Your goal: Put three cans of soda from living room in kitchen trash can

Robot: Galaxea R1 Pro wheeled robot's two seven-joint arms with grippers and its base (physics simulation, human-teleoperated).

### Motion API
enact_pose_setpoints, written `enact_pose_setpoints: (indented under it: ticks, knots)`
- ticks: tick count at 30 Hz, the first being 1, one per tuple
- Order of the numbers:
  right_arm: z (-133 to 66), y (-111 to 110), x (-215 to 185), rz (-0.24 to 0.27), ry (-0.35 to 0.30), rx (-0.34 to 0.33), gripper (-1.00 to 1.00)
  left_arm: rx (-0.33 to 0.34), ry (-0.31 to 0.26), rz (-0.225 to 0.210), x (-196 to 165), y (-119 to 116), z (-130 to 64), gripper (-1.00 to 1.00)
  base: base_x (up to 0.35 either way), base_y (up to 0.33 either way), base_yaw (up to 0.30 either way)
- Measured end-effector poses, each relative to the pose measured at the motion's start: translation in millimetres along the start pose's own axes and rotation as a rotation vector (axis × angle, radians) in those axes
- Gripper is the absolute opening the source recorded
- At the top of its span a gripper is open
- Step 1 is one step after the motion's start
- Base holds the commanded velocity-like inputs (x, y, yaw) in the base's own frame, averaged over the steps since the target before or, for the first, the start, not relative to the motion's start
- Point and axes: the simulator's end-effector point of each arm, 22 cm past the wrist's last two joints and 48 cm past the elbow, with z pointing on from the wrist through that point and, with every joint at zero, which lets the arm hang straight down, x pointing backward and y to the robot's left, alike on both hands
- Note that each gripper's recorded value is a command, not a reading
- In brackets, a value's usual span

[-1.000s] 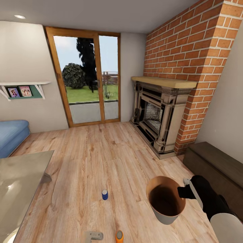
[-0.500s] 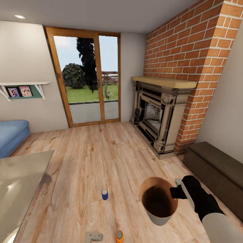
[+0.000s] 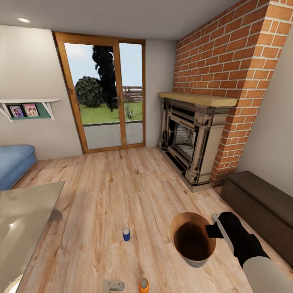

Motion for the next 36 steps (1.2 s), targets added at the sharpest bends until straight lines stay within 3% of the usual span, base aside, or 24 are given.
enact_pose_setpoints:
  ticks: [36]
  knots:
    - [9.8, -1, 7, 0.007, 0.022, -0.013, -1.00, 0.003, 0.025, -0.008, 11, 1, 5.0, 1.00, 0.000, 0.000, 0.000]
